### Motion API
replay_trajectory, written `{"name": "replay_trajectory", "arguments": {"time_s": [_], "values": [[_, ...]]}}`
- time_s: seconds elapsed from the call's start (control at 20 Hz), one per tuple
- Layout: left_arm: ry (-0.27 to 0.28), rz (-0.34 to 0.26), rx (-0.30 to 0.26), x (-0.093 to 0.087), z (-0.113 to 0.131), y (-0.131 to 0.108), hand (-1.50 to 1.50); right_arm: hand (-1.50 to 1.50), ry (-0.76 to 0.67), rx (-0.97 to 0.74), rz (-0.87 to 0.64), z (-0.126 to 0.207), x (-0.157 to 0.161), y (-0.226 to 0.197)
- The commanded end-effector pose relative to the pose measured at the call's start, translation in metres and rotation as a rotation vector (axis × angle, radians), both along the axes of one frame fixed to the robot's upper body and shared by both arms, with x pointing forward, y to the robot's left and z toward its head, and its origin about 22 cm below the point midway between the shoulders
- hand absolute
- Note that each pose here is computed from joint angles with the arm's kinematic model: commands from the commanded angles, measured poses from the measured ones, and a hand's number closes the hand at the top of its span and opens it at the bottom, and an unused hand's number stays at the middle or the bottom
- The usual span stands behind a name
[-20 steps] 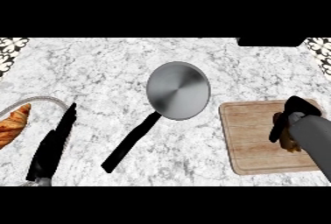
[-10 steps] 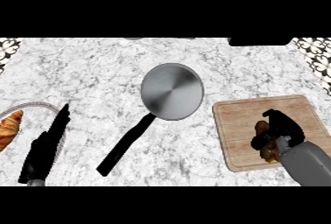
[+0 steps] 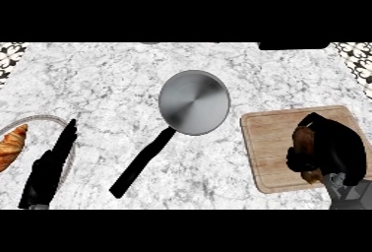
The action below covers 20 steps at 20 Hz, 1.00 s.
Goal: Pick the sweet potato from the cutting board and place it in the pan
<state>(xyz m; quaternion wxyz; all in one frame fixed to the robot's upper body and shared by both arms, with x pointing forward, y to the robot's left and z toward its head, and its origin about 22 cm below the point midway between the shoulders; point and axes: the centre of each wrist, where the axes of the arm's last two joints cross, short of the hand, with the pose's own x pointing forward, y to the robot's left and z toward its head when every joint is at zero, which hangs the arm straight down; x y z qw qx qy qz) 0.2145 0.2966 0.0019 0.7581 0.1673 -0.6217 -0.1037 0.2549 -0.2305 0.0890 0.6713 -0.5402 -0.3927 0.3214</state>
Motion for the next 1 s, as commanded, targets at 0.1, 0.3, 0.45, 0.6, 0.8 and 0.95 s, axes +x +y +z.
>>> {"name": "replay_trajectory", "arguments": {"time_s": [0.1,0.3,0.45,0.6,0.8,0.95], "values": [[-0.013,-0.031,0.003,-0.004,0.007,-0.018,0.00,1.50,-0.323,-0.103,-0.013,0.055,-0.012,0.020],[-0.014,-0.048,-0.012,0.007,0.010,-0.002,0.00,1.50,-0.396,-0.048,0.037,0.065,0.003,0.061],[-0.033,-0.068,0.005,0.012,0.018,-0.018,0.00,1.50,-0.399,0.017,0.083,0.090,0.039,0.085],[-0.024,-0.061,-0.003,0.011,0.007,-0.022,0.00,1.50,-0.385,0.103,0.099,0.073,0.058,0.099],[-0.033,-0.071,0.006,0.025,0.030,-0.009,0.00,1.50,-0.363,0.184,0.093,0.059,0.096,0.123],[-0.040,-0.074,0.009,0.013,0.004,-0.013,0.00,1.50,-0.366,0.236,0.092,0.055,0.125,0.121]]}}
